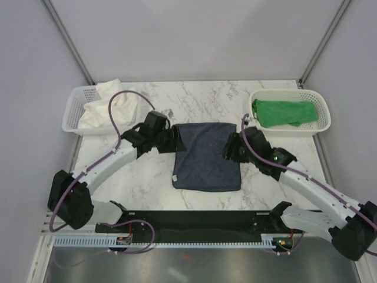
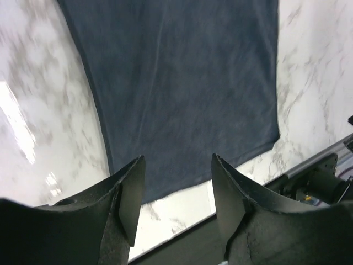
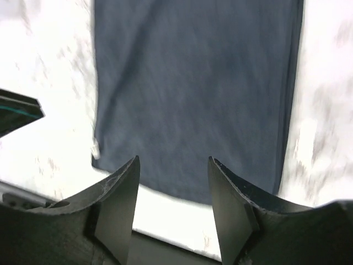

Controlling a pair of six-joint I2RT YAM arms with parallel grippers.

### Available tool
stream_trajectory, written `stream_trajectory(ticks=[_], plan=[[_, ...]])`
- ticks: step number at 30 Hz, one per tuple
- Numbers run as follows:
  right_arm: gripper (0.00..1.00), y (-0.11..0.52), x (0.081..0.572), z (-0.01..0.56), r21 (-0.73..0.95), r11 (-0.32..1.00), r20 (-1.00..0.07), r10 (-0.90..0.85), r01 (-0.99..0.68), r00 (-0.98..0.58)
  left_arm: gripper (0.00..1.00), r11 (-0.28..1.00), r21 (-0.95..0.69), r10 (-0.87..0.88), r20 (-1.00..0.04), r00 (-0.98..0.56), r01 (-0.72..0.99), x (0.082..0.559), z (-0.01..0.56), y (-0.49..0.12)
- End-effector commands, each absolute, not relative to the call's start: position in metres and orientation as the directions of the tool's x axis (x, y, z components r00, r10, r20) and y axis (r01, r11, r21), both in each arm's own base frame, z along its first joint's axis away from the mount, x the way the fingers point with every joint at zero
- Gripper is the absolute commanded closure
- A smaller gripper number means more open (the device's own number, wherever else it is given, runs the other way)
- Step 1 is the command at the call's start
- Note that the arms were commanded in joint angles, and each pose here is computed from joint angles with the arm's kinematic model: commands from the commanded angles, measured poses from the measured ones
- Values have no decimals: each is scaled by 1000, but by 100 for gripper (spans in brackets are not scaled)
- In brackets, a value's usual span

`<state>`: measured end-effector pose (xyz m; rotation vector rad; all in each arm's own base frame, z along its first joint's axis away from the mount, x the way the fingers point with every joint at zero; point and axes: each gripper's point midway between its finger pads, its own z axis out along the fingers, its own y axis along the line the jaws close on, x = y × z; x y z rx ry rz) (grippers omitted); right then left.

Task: Fold and stack the towels
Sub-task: Fold the towel

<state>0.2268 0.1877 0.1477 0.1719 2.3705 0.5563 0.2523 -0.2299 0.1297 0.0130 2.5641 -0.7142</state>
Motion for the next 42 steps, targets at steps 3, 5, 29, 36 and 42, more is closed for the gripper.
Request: stream_trajectory(ticks=[3, 5, 29, 36, 42], plan=[[40, 190, 325, 194, 252, 932, -740, 10, -262, -673, 44, 894, -276, 114, -621, -776, 353, 342, 147, -211], [40, 180, 352, 183, 181, 934, -734, -81, -308, -675, 43, 893, -260, 120, -650, -750, 368, 372, 156, -205], [43, 128, 476, 53, 224, 843, -532, -315, -489, -786, 37, 790, -297, 284, -599, -749, 536, 494, 45, -211], [44, 126, 470, 32, 266, 817, -469, -354, -511, -809, 36, 775, -300, 300, -600, -742, 557, 503, 47, -210], [44, 122, 463, 26, 264, 813, -442, -377, -520, -814, 37, 766, -316, 315, -574, -756, 559, 502, 40, -204]])
